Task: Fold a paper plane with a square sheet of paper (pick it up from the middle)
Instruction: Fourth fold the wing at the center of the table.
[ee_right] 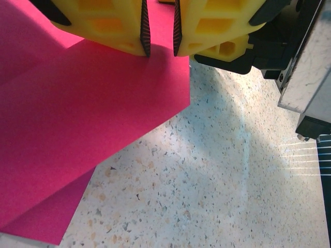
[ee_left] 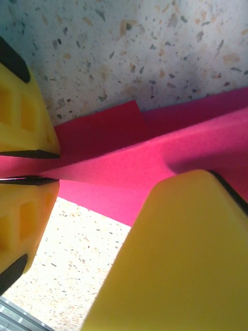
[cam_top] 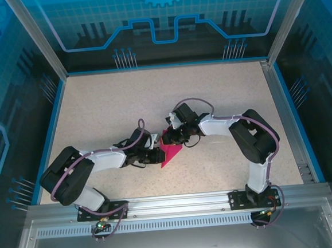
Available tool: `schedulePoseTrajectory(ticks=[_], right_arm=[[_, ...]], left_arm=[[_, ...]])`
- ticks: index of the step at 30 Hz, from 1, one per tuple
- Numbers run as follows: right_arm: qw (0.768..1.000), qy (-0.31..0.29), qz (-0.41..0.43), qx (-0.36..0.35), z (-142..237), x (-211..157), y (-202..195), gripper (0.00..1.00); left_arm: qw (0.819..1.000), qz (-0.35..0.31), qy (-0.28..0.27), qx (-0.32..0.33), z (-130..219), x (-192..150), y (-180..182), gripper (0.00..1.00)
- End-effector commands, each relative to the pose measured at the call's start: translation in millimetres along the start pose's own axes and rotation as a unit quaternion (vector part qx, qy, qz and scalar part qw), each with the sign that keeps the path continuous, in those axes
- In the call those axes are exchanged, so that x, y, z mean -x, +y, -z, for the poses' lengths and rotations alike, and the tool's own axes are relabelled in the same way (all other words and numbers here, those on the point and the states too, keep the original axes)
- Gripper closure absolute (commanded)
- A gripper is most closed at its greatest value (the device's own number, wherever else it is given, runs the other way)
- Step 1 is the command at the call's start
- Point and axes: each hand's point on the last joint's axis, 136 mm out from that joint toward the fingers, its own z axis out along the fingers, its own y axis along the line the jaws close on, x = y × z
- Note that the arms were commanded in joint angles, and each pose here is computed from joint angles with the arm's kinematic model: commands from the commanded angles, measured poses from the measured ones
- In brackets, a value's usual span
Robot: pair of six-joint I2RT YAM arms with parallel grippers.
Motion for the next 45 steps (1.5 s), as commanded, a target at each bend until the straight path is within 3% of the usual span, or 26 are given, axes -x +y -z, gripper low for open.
schedulePoseTrajectory(ticks=[1,14,23,32,37,45], right_arm=[[1.000,0.002,0.002,-0.005,-2,4,-1,0.78],[1.000,0.002,-0.001,-0.013,1,1,-3,0.78],[0.999,0.003,0.020,0.027,5,-5,20,0.78],[1.000,-0.002,-0.002,-0.006,-9,2,-1,0.79],[1.000,-0.006,-0.015,-0.022,-9,5,-11,0.79],[0.999,-0.006,-0.019,-0.029,-10,6,-15,0.79]], left_arm=[[1.000,-0.004,0.004,-0.001,5,-5,2,0.79],[1.000,-0.014,0.019,0.002,0,-8,4,1.00],[0.999,-0.011,0.029,-0.040,-2,-4,-7,1.00],[0.998,-0.002,0.034,-0.050,0,-3,-6,1.00],[0.999,0.002,0.034,-0.035,1,-7,1,0.84],[0.999,0.002,0.037,-0.033,2,-12,3,0.84]])
